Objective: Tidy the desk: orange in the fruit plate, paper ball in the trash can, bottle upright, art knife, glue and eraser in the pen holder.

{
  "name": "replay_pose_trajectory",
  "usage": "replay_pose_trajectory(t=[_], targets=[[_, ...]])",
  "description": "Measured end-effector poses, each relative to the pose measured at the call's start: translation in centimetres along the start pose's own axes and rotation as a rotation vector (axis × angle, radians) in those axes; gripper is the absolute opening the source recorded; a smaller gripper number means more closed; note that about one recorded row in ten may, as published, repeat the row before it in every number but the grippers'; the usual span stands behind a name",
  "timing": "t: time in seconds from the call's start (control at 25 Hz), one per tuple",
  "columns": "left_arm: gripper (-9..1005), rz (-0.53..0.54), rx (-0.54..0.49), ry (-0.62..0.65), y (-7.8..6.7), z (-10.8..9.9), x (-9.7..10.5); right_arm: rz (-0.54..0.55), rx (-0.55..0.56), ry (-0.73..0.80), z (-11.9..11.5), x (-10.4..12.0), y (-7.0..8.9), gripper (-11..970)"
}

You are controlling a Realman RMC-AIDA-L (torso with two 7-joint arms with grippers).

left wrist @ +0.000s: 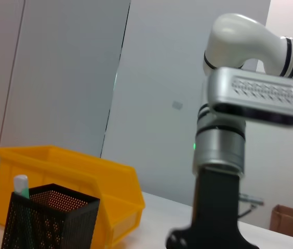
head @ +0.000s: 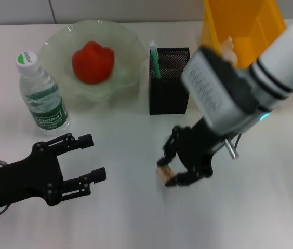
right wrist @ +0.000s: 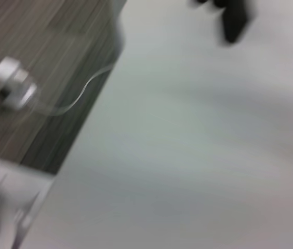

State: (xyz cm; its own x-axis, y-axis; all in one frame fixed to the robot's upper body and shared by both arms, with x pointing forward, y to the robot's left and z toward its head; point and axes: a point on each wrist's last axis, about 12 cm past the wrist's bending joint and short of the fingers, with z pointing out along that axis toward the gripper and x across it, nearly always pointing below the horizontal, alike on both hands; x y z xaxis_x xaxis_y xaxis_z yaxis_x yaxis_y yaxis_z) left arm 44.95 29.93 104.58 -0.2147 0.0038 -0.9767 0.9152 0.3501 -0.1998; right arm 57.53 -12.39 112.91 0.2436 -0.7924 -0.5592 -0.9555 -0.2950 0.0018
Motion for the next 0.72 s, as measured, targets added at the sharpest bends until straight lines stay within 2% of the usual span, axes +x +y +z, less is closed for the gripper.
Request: replay_pose_trajectory(t=[0.28,0.48,0.72], targets=[[783,0.022,0.003,-0.015,0.2,0.5,-0.3,0.201,0.136,-0.288,-1.9,2.3,0.4,412],[783,0.029,0.009,-0.015,0.4,0.9,-0.5,0.323,0.26,-0.549,-2.7,5.4,2.1,412],[783,0.037,0.015,-0.014,0.5,1.3,-0.5,0.411,0.341,-0.7,-2.7,7.4,3.5,411]])
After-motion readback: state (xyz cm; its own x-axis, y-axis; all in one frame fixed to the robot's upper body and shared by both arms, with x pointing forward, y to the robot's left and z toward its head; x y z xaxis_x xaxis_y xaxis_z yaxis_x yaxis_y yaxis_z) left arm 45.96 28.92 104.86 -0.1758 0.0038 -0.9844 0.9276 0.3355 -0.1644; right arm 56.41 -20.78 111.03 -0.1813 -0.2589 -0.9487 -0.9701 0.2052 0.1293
